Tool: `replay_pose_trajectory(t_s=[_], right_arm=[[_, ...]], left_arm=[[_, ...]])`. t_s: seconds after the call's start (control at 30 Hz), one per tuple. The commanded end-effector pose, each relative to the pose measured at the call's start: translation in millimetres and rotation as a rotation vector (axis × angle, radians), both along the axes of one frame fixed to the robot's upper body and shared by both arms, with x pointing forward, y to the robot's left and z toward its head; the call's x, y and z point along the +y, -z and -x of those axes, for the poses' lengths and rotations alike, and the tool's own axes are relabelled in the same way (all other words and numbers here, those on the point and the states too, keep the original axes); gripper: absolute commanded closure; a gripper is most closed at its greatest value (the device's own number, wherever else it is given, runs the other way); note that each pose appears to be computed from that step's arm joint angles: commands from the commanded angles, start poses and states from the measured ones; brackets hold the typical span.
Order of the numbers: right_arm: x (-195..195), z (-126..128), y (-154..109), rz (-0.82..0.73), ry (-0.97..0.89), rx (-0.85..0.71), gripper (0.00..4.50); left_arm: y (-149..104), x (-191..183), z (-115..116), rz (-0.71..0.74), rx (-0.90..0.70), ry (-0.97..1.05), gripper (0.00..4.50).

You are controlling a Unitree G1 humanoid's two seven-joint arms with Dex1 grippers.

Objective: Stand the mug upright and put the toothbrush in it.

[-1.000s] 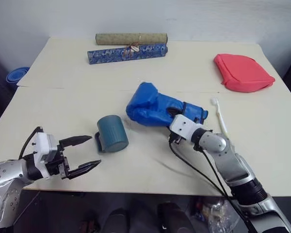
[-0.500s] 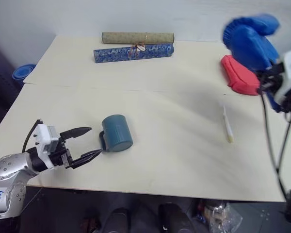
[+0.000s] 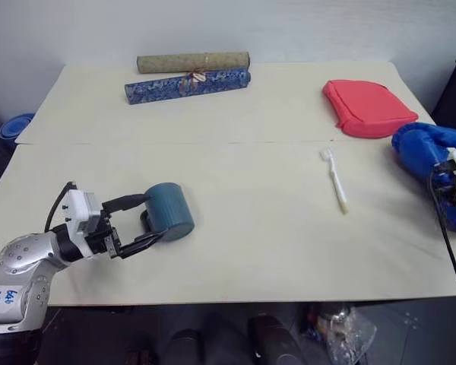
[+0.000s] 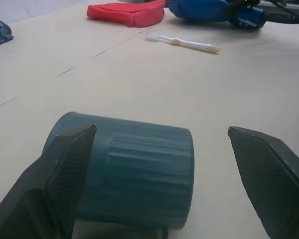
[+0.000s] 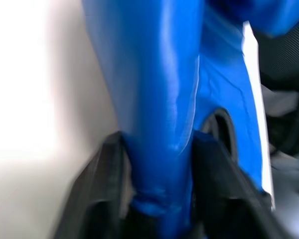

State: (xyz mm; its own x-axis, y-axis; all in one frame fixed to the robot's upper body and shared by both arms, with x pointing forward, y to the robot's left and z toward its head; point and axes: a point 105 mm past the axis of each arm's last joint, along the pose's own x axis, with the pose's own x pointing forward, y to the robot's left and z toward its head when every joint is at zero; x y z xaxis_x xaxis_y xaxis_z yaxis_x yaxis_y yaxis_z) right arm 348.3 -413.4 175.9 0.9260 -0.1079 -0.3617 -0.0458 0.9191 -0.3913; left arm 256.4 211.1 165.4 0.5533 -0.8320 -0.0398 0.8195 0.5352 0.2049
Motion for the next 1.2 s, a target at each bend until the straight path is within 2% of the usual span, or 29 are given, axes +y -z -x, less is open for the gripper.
replay_pose_trajectory(t_s=[0.03,0.13,0.2,0.27,0.4,0.5,0.53,0.63,0.7,0.8,0.97,1.1,1.2], right_arm=[[9.2,17.4,-45.7,0.020,-0.150,-0.119,1.14],[36.5,48.2,-67.7,0.016,-0.399,-0.192,0.08],[57.3,68.6,-76.0,0.011,-0.569,-0.278,0.03],[71.6,80.9,-79.4,0.003,-0.660,-0.354,0.03],[127.9,89.3,-52.0,-0.170,-0.837,-0.454,0.03],[174.1,104.7,-25.2,-0.208,-1.073,-0.420,0.03],[190.3,107.7,-17.0,-0.211,-1.151,-0.423,0.03],[219.2,115.5,-7.5,-0.136,-1.336,-0.482,0.03],[225.4,113.6,-6.1,-0.109,-1.367,-0.526,0.03],[226.7,110.7,-4.9,-0.101,-1.378,-0.553,0.03],[223.3,106.1,-1.1,-0.086,-1.358,-0.541,0.03],[223.3,106.6,2.8,-0.084,-1.355,-0.533,0.03],[222.5,109.2,4.7,-0.080,-1.350,-0.537,0.03]], left_arm=[[-5.8,16.5,1.8,-0.033,-0.037,-0.063,0.00],[-3.7,45.5,5.3,-0.061,-0.029,-0.172,0.00],[-0.9,73.7,10.4,-0.070,-0.007,-0.285,0.00],[0.5,96.6,16.0,-0.063,0.019,-0.376,0.00],[15.6,185.9,43.2,0.037,0.278,-0.829,0.00],[13.8,210.4,60.2,0.106,0.396,-0.966,0.00],[16.0,215.9,68.4,0.110,0.484,-1.013,0.00],[20.0,223.6,84.8,0.119,0.666,-1.107,0.00],[14.4,216.7,86.1,0.119,0.711,-1.081,0.00],[-5.5,186.3,69.2,0.151,0.730,-0.956,0.00],[-20.3,108.1,31.1,0.198,0.763,-0.696,0.00],[3.8,59.7,4.0,0.187,0.777,-0.630,0.00],[18.9,42.0,-9.3,0.161,0.778,-0.677,0.00]])
